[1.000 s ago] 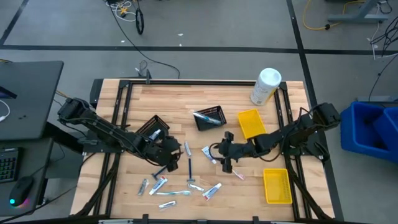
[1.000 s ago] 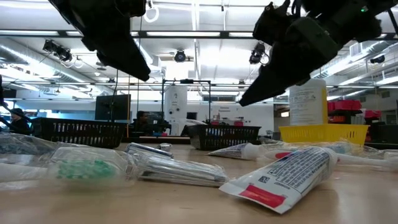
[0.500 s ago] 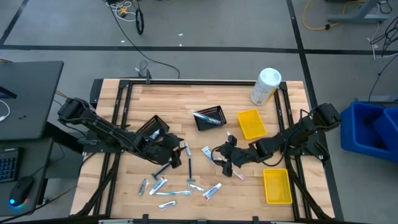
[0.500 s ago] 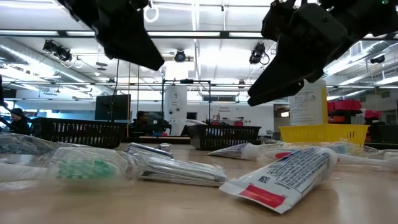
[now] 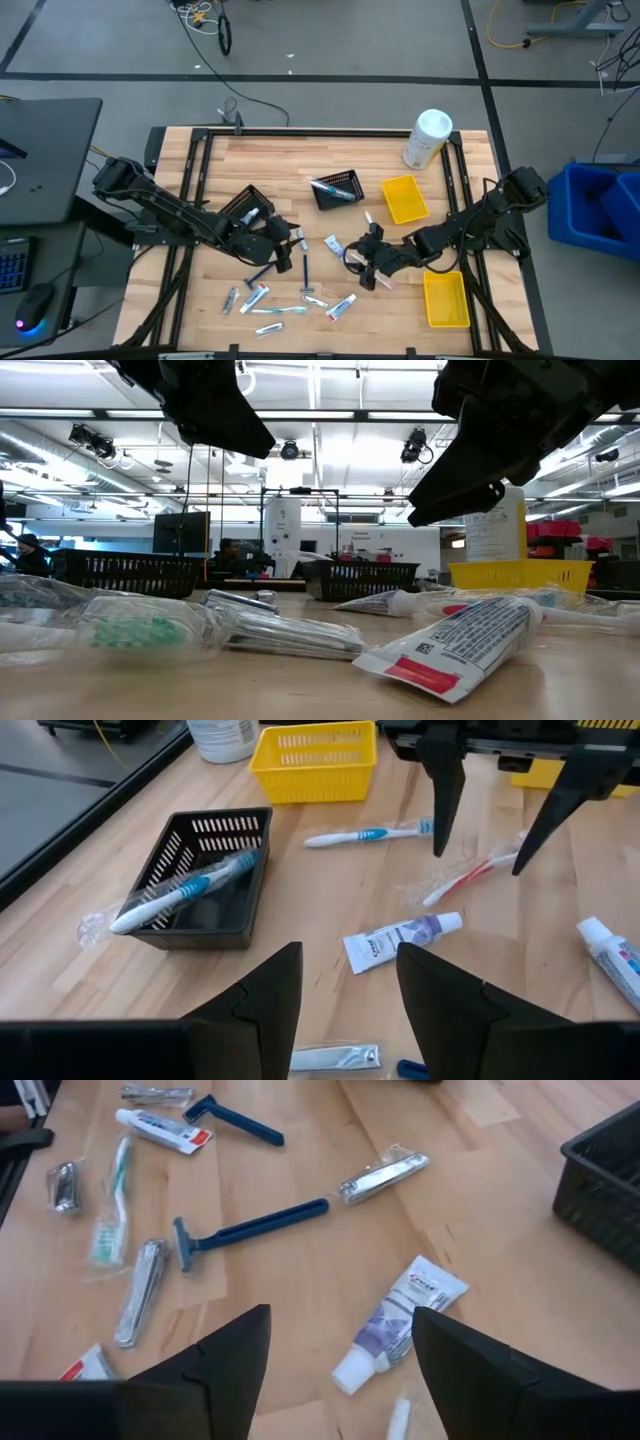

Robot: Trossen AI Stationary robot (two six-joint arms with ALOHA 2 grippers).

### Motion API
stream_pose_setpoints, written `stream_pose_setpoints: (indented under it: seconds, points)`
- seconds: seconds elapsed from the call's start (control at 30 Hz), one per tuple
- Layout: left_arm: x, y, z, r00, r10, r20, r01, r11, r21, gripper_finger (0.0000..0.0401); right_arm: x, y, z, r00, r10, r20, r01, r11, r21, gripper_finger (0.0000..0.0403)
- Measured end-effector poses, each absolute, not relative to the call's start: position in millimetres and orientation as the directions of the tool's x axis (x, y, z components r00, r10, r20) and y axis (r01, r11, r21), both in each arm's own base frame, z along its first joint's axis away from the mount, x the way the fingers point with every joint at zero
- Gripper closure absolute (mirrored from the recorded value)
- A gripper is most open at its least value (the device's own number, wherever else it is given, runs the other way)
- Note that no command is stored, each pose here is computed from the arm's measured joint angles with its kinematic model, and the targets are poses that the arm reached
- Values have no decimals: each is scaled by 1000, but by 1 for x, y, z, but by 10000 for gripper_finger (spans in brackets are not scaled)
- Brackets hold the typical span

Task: Pick & Place Travel size toiletries
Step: Put the blue razor into the top yellow basket

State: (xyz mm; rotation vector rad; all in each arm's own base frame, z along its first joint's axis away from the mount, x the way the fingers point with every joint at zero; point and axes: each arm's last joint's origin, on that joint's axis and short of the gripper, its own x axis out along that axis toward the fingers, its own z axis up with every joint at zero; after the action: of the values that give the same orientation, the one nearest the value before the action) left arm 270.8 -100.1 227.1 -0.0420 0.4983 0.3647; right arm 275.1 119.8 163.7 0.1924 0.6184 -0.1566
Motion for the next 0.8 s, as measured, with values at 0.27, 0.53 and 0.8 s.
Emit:
stream_pose_setpoints:
  seconds: [0.27,0.53,0.8]
  points:
    - [271,-102,227,827,256,-500,-243,966,92,227,278,121,151,784,-106,-611,201,976,89,157]
    - [272,-102,227,829,267,-491,-247,963,106,227,282,118,146,781,-127,-611,209,976,64,162]
    - [272,-101,228,824,311,-474,-288,950,123,227,285,112,146,784,-141,-605,219,974,58,144]
